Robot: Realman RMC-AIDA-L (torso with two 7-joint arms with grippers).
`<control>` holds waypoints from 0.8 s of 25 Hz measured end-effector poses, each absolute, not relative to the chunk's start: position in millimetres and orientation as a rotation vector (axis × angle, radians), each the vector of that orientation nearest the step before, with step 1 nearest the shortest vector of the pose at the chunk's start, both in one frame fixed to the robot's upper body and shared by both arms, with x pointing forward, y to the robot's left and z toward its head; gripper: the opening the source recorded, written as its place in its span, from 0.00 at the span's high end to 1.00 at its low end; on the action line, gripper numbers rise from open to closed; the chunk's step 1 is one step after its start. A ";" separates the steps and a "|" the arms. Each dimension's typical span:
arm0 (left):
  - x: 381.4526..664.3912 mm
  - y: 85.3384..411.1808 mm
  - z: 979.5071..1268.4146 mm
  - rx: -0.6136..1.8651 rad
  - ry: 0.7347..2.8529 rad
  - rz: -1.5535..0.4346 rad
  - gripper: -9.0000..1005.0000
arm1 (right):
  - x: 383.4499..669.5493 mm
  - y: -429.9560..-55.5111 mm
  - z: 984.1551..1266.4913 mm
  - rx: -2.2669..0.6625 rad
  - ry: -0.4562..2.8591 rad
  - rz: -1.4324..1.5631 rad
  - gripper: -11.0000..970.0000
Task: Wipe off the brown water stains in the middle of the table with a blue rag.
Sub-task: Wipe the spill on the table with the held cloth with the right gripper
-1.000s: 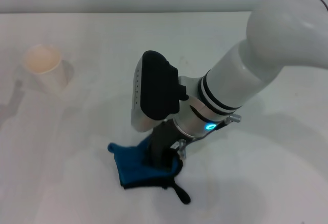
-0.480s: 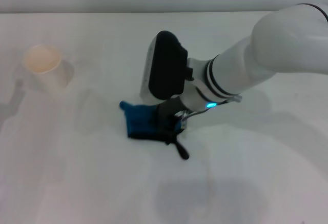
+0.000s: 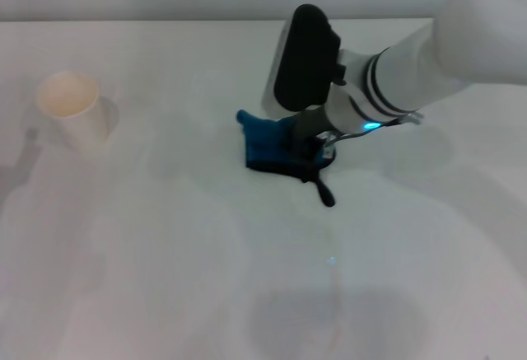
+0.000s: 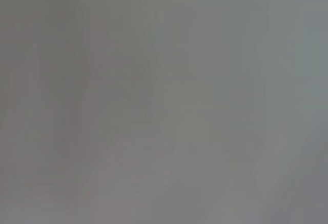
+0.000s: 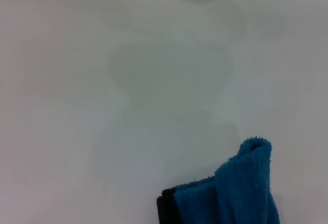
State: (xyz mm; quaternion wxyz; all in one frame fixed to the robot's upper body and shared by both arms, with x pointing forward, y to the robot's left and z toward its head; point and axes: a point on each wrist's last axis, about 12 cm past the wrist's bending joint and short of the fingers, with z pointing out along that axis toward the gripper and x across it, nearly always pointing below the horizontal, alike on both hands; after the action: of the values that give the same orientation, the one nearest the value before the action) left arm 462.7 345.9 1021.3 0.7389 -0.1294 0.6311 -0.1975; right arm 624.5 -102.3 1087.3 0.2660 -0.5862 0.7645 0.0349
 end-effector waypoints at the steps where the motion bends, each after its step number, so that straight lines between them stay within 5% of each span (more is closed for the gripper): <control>1: 462.8 345.9 1021.4 -0.283 1.385 -0.434 0.11 | 625.9 -105.6 1086.5 -1.585 2.073 0.079 0.90; 20: 463.4 345.9 1021.6 -0.283 1.385 -0.433 0.11 | 578.7 -121.2 1098.0 -1.894 2.329 0.362 0.90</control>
State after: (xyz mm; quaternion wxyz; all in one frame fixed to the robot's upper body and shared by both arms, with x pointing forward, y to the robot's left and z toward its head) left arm 463.4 345.9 1021.6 0.7391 -0.1288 0.6311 -0.1974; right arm 578.7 -121.2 1098.0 0.0589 -0.6253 0.7689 0.1195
